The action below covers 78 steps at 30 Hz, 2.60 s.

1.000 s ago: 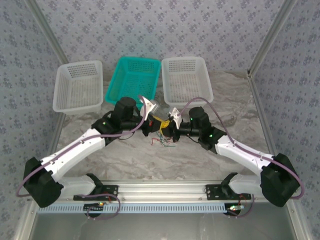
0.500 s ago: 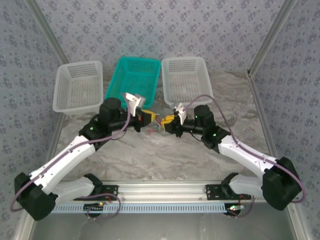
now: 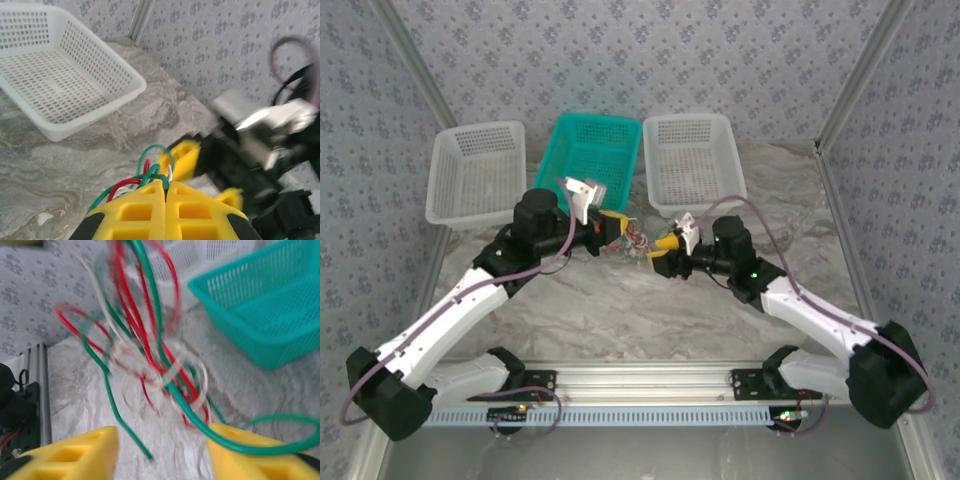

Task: Untangle the cables
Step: Untie the cable from multiple cables.

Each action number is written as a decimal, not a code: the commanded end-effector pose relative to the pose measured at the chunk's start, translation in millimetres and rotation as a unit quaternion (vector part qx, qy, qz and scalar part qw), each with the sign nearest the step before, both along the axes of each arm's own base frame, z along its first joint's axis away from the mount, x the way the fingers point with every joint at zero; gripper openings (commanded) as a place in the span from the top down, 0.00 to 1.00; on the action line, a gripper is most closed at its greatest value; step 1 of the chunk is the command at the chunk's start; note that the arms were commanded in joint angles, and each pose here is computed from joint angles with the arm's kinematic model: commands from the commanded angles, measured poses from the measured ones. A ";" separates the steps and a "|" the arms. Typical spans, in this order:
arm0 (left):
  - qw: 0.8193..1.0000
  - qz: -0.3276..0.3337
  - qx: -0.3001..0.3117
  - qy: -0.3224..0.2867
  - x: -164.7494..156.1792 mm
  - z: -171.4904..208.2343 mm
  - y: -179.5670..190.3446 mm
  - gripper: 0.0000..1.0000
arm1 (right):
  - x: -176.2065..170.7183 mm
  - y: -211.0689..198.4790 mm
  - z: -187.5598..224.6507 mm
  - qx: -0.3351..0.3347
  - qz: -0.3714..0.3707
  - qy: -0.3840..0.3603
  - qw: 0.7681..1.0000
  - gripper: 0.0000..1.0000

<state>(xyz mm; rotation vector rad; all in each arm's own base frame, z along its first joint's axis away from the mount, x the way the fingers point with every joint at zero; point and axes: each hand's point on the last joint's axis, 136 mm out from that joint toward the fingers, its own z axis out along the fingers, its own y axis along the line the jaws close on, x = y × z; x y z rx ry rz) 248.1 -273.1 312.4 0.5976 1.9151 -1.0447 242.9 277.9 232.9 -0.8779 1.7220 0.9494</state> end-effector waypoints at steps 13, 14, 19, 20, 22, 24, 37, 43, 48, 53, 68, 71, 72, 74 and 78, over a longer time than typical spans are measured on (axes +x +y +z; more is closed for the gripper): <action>0.990 -0.137 -0.007 -0.017 -31.9 17.8 -19.5 1.00 | -15.0 11.5 69.4 0.028 0.094 -0.169 0.981 0.23; 0.990 -0.140 -0.005 -0.017 -33.1 18.2 -19.4 1.00 | -12.1 10.2 68.6 0.026 0.084 -0.168 0.982 0.08; 0.992 -0.124 0.020 -0.026 -28.8 14.2 -13.0 1.00 | 10.2 -16.6 67.6 0.004 -0.015 -0.178 0.984 0.00; 0.993 -0.112 0.030 -0.029 -25.8 13.9 -9.0 1.00 | 16.8 -27.9 68.3 0.004 -0.049 -0.178 0.983 0.01; 0.995 -0.085 0.049 -0.029 -16.9 11.5 1.7 1.00 | 21.1 -50.1 75.5 0.026 -0.094 -0.182 0.978 0.03; 0.996 -0.064 0.056 -0.026 -8.9 12.6 13.0 1.00 | 14.3 -63.7 77.9 0.050 -0.097 -0.177 0.978 0.04; 0.985 -0.168 -0.004 -0.038 -34.6 35.2 -2.4 1.00 | -43.0 6.0 89.6 0.067 0.124 -0.169 0.976 0.26; 0.982 -0.186 -0.006 -0.036 -43.2 34.9 -7.3 1.00 | -37.0 23.1 89.9 0.071 0.163 -0.152 0.972 0.35; 0.979 -0.197 -0.010 -0.044 -48.3 39.3 -14.0 1.00 | -35.4 42.4 82.6 0.074 0.193 -0.125 0.970 0.45; 0.979 -0.197 -0.007 -0.047 -48.5 40.7 -14.6 1.00 | -25.6 51.7 78.3 0.075 0.188 -0.117 0.972 0.73; 0.991 0.066 0.018 -0.118 -8.1 90.6 52.5 1.00 | 52.4 14.8 -8.8 -0.039 -0.041 0.025 0.998 0.93; 0.985 0.113 0.026 -0.128 -2.5 93.9 69.6 1.00 | 61.5 6.6 -14.7 -0.005 -0.061 0.065 0.996 0.93; 0.983 0.129 0.026 -0.130 -0.1 94.7 74.7 1.00 | 64.3 3.9 -19.1 -0.005 -0.070 0.073 0.995 0.93; 0.980 0.153 0.024 -0.128 4.1 96.9 84.8 1.00 | 68.1 -2.7 -30.0 -0.025 -0.092 0.076 0.992 0.93; 0.975 0.190 0.020 -0.116 13.6 103.4 100.1 1.00 | 73.6 -20.3 -55.4 -0.065 -0.130 0.083 0.986 0.91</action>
